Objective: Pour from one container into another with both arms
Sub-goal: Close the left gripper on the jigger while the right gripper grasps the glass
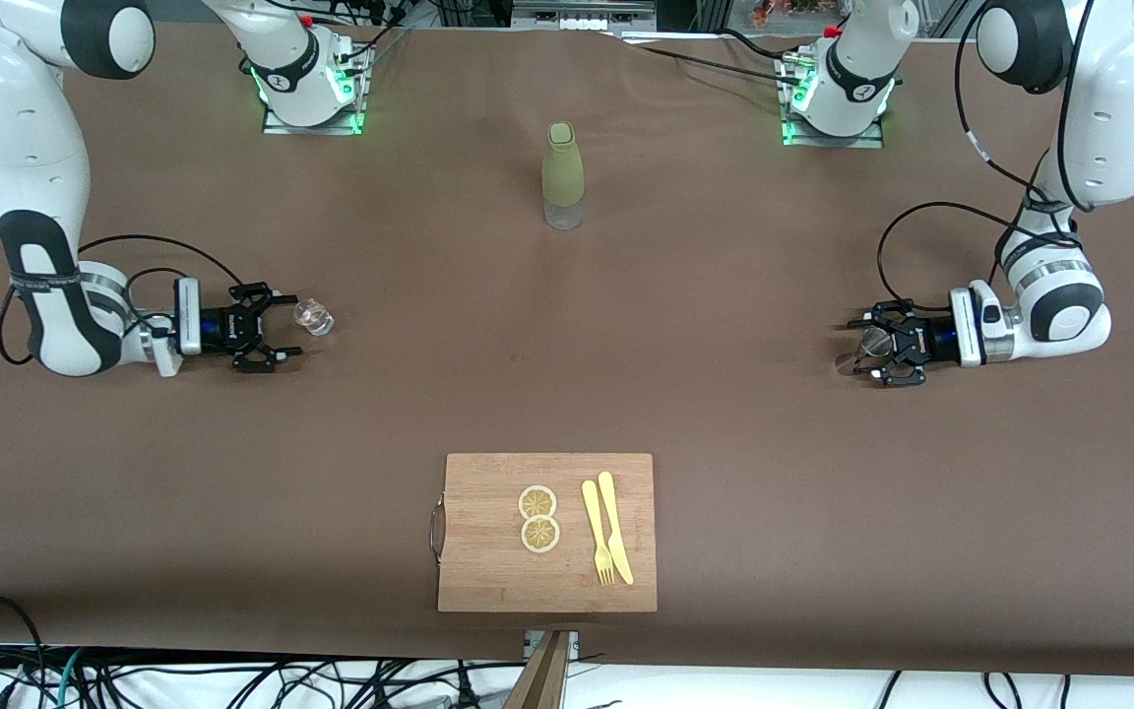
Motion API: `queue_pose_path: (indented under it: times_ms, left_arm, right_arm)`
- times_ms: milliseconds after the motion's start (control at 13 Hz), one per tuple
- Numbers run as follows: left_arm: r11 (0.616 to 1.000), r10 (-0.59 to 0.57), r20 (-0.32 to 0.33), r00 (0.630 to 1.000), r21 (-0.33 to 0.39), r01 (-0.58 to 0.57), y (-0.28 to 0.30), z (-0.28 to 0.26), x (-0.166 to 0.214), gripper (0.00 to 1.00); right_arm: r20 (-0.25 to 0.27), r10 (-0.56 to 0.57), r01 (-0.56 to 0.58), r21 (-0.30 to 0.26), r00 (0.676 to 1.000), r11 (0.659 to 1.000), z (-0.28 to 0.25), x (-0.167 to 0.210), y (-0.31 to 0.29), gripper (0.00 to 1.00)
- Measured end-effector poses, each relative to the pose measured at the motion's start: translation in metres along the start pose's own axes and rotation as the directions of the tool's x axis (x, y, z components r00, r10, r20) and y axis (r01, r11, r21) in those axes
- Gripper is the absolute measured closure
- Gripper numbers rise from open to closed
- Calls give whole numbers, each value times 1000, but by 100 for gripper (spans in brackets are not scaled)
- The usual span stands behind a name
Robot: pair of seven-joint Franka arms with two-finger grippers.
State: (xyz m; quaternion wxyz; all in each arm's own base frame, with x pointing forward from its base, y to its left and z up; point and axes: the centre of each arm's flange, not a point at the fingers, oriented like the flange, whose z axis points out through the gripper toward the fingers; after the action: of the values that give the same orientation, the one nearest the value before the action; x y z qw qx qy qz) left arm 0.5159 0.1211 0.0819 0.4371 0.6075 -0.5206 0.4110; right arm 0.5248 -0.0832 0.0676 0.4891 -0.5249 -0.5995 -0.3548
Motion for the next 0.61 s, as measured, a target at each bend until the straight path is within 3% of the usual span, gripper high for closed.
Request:
queue_pose_path:
  times_ms: [77, 153, 383, 613]
  left_arm:
    - [1000, 3, -1, 1000, 0, -3, 0, 0, 0, 37]
    - [1000, 4, -3, 1000, 0, -4, 0, -1, 0, 38]
    - [1000, 7, -11, 1000, 1, -7, 1, -2, 1, 75]
    - [1000, 15, -17, 1000, 3, -15, 1, -4, 1, 78]
  right_arm:
    - [-8, 1, -1, 7, 1000, 1000, 6, -1, 1, 0]
    - [-19, 4, -4, 16, 1000, 1000, 14, -4, 1, 0]
    - [-37, 2, -1, 30, 999, 1000, 25, -6, 2, 0]
    - [-51, -4, 6, 42, 999, 999, 34, -4, 4, 0]
